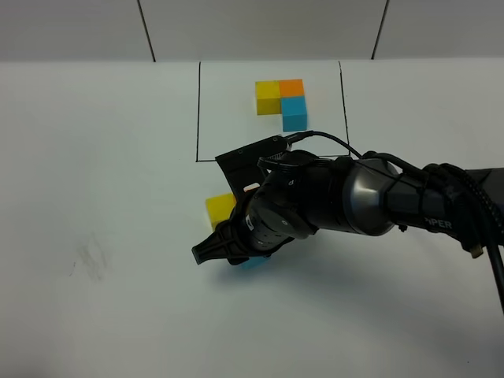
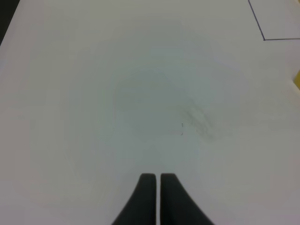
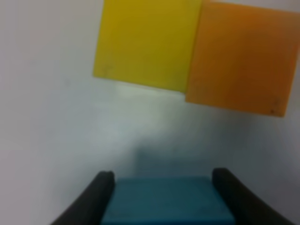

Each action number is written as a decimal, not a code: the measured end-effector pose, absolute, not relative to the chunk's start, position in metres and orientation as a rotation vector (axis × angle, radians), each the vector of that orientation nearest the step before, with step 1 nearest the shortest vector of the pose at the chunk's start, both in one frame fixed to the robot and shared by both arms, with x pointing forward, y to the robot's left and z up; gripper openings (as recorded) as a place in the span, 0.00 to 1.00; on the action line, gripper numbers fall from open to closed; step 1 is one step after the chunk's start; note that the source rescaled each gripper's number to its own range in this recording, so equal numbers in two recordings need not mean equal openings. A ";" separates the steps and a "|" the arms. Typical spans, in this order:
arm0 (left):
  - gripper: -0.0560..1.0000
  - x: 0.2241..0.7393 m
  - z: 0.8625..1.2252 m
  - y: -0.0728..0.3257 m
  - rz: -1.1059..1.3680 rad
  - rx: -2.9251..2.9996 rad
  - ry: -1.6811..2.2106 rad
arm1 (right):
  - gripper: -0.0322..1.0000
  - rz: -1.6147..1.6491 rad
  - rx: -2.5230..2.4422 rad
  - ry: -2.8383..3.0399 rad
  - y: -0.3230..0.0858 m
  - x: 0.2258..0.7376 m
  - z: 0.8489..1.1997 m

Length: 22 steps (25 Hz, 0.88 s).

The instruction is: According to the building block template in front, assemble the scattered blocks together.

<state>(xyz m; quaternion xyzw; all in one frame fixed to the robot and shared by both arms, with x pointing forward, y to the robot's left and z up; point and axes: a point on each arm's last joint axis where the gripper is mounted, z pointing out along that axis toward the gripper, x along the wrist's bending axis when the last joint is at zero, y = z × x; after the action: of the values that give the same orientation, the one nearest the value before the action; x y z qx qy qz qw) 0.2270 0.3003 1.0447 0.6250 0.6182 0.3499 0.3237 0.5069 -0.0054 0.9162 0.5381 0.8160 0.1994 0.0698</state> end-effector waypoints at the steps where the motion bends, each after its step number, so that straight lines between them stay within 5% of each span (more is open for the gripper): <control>1: 0.05 0.227 1.045 0.300 0.919 1.640 1.622 | 0.52 0.608 1.622 2.450 -0.005 0.508 0.917; 22: 0.05 0.227 1.045 0.302 0.941 1.638 1.635 | 0.52 0.603 1.638 2.426 -0.003 0.520 0.915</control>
<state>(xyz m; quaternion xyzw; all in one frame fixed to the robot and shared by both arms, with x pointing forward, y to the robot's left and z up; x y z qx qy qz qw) 0.2270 0.3023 1.0448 0.6220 0.6208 0.3572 0.3164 0.5204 -0.0034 0.9146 0.5465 0.8093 0.2011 0.0763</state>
